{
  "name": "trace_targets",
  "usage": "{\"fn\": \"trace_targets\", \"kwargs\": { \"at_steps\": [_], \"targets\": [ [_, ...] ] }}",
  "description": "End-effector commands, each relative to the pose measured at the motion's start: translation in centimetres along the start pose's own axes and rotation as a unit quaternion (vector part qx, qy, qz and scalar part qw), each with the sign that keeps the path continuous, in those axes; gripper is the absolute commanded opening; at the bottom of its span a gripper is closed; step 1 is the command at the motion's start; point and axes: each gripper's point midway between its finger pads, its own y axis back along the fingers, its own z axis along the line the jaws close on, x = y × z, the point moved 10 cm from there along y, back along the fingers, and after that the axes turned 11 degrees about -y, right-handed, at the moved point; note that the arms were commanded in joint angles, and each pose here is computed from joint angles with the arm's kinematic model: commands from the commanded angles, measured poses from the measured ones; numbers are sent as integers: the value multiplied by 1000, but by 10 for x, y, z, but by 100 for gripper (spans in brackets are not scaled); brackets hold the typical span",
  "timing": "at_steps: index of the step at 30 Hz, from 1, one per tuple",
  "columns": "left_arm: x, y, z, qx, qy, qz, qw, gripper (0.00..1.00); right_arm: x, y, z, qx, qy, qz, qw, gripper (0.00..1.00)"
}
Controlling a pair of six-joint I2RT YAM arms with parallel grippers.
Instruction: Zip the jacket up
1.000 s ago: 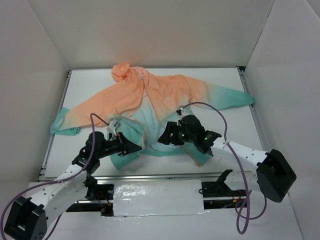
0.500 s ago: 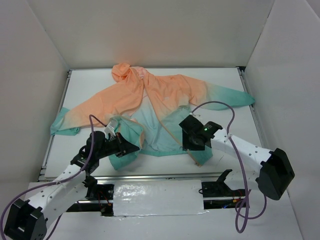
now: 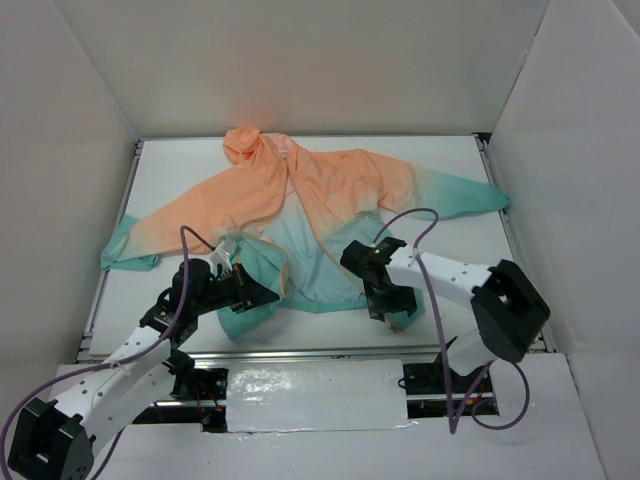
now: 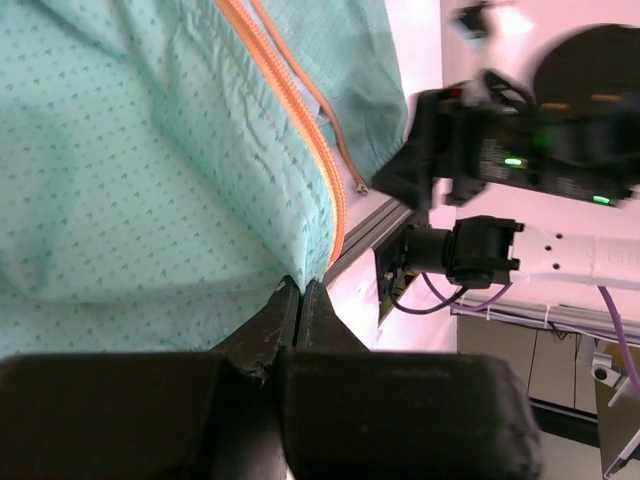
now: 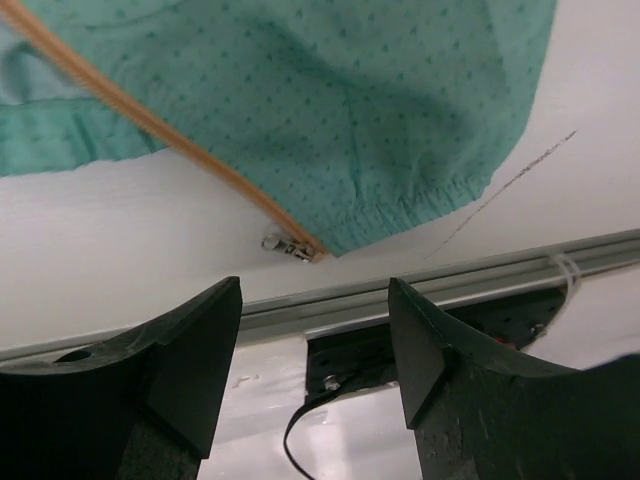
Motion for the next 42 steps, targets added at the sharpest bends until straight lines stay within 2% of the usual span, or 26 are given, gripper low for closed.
{"fn": "trace_targets", "kwargs": {
  "at_steps": [1, 6, 11, 18, 25, 31, 33, 37, 38, 40, 42],
  "targets": [
    [-15, 1, -18, 41, -37, -15, 998, 0, -3, -10, 6, 41, 24, 27, 999, 68],
    [-19, -6, -20, 59, -45, 3, 997, 0, -10, -28, 9, 27, 6, 47, 999, 66],
    [-21, -12, -17, 60, -48, 14, 997, 0, -7, -36, 20, -42, 47, 105, 993, 63],
    [-20, -11, -17, 56, -48, 5, 997, 0, -14, -41, 39, -103, 81, 136, 982, 60],
    [-22, -7, -18, 40, -55, -2, 998, 0, -25, -38, 76, -235, 96, 142, 957, 53],
    [-25, -3, -20, 23, -60, -7, 998, 0, -43, -19, 124, -382, 99, 126, 910, 45],
    [-28, -1, -23, 18, -64, -15, 998, 0, -50, -14, 136, -394, 87, 117, 907, 45],
    [-28, 4, -22, -11, -61, -21, 998, 0, -65, 7, 152, -449, 55, 78, 889, 41],
    [-29, 5, -23, -16, -61, -25, 998, 0, -69, 21, 150, -472, 48, 48, 879, 42],
    [-29, 7, -22, -30, -61, -28, 997, 0, -62, 32, 140, -486, 36, 27, 873, 42],
    [-30, 9, -23, -34, -64, -32, 997, 0, -57, 29, 134, -466, 41, 3, 884, 38]
  ]
}}
